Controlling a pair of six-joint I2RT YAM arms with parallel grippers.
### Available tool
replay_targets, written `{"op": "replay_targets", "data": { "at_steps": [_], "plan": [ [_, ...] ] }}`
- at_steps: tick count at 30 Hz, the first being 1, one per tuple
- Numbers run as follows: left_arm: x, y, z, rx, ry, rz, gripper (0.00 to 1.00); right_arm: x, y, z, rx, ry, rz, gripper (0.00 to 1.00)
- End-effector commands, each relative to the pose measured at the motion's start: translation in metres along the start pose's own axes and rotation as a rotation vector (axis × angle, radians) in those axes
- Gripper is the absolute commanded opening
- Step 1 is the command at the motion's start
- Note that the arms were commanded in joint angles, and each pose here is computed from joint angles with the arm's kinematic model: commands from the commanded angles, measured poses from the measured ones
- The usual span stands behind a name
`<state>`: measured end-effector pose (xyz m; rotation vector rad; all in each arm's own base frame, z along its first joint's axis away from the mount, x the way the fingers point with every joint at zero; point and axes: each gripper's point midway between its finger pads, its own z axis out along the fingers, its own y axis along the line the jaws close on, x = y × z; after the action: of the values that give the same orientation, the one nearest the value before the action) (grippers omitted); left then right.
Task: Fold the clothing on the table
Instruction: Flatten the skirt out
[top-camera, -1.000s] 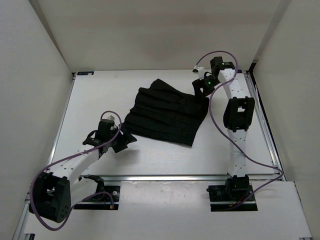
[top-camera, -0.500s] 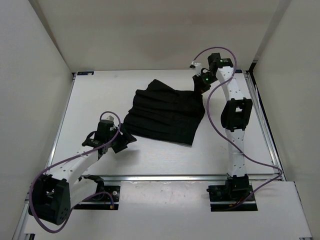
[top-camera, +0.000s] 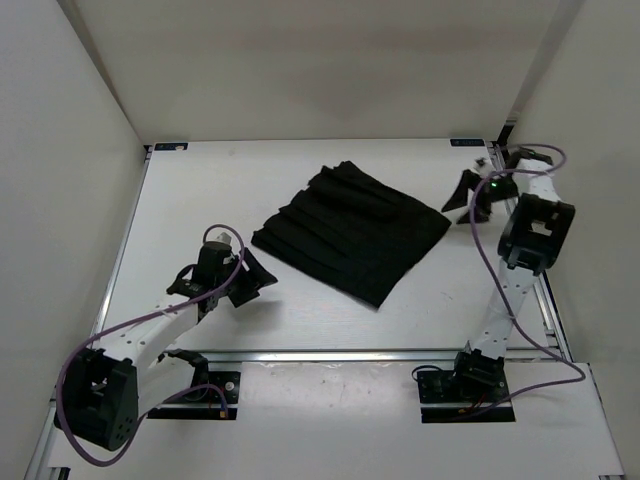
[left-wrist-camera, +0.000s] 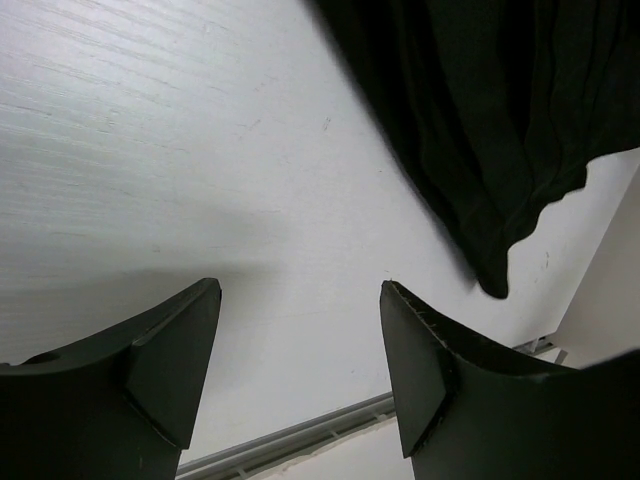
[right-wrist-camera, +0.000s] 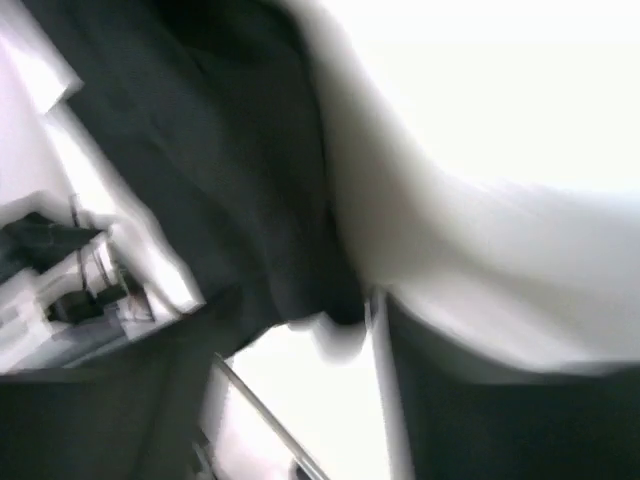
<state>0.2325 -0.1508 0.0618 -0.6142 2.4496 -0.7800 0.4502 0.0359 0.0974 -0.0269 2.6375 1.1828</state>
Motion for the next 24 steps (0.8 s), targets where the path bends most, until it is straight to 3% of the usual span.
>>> {"op": "replay_targets", "data": {
  "at_steps": [1,2,6,7,8,10,13,15,19,24],
  "plan": [
    [-0.005,-0.007,-0.003,0.026,-0.041,-0.014,0.76,0.017,-0.084,-0.050,0.335,-0.031,0.170,0.81],
    [-0.005,-0.006,-0.003,0.017,-0.047,-0.015,0.76,0.012,-0.092,-0.064,0.377,-0.059,0.178,0.99],
    [-0.011,-0.034,-0.006,0.062,-0.062,0.063,0.80,-0.011,-0.077,-0.076,0.405,-0.107,0.083,0.99],
    [-0.004,-0.043,-0.006,0.069,-0.041,0.143,0.95,-0.014,-0.070,-0.071,0.393,-0.100,0.039,0.99],
    [-0.011,-0.057,-0.005,0.054,-0.052,0.238,0.99,-0.018,-0.063,-0.066,0.365,-0.100,-0.017,0.99],
    [0.008,-0.085,0.001,0.046,0.014,0.430,0.98,-0.015,-0.052,-0.048,0.321,-0.061,-0.126,0.99],
    [0.039,-0.126,0.028,0.073,0.151,0.589,0.99,-0.012,-0.039,-0.028,0.307,-0.026,-0.206,0.99],
    [0.051,-0.133,0.046,0.111,0.197,0.479,0.99,-0.011,-0.037,-0.022,0.265,-0.054,-0.168,0.99],
    [0.064,-0.155,0.062,0.219,0.164,0.305,0.98,-0.011,-0.033,-0.024,0.230,-0.095,-0.137,0.99],
    [0.081,-0.158,0.071,0.227,0.182,0.146,0.99,-0.003,-0.022,-0.019,0.252,-0.100,-0.231,0.99]
  ]
}}
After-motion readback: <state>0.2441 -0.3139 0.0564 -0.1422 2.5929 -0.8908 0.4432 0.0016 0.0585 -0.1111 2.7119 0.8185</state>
